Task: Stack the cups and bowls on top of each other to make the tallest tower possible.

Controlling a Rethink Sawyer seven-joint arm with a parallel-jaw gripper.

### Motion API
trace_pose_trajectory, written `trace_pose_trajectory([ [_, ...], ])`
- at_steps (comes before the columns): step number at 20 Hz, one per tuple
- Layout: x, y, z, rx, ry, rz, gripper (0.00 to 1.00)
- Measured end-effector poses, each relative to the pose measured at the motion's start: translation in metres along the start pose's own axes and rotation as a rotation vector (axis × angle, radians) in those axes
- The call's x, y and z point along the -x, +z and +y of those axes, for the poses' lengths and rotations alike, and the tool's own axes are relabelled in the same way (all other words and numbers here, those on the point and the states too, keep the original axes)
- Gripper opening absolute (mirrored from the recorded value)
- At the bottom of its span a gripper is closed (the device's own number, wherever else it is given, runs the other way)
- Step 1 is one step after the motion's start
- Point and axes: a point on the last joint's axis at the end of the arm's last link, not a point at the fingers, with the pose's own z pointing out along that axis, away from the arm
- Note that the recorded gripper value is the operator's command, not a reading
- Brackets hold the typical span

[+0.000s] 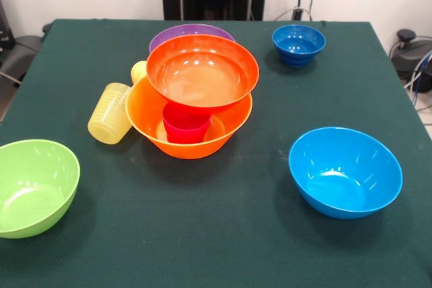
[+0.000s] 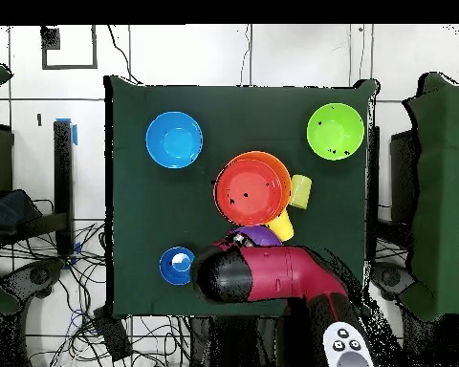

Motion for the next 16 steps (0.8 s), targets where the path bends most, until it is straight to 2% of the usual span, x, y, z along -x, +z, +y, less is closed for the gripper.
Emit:
trace_pose_trajectory([
  [5, 0.011, -0.003, -0.016, 0.010, 0.016, -0.016, 1.00],
  [9, 0.019, -0.004, -0.028, 0.041, 0.033, -0.021, 1.00],
  [16, 0.030, -0.004, -0.047, 0.102, 0.033, 0.000, 1.00],
])
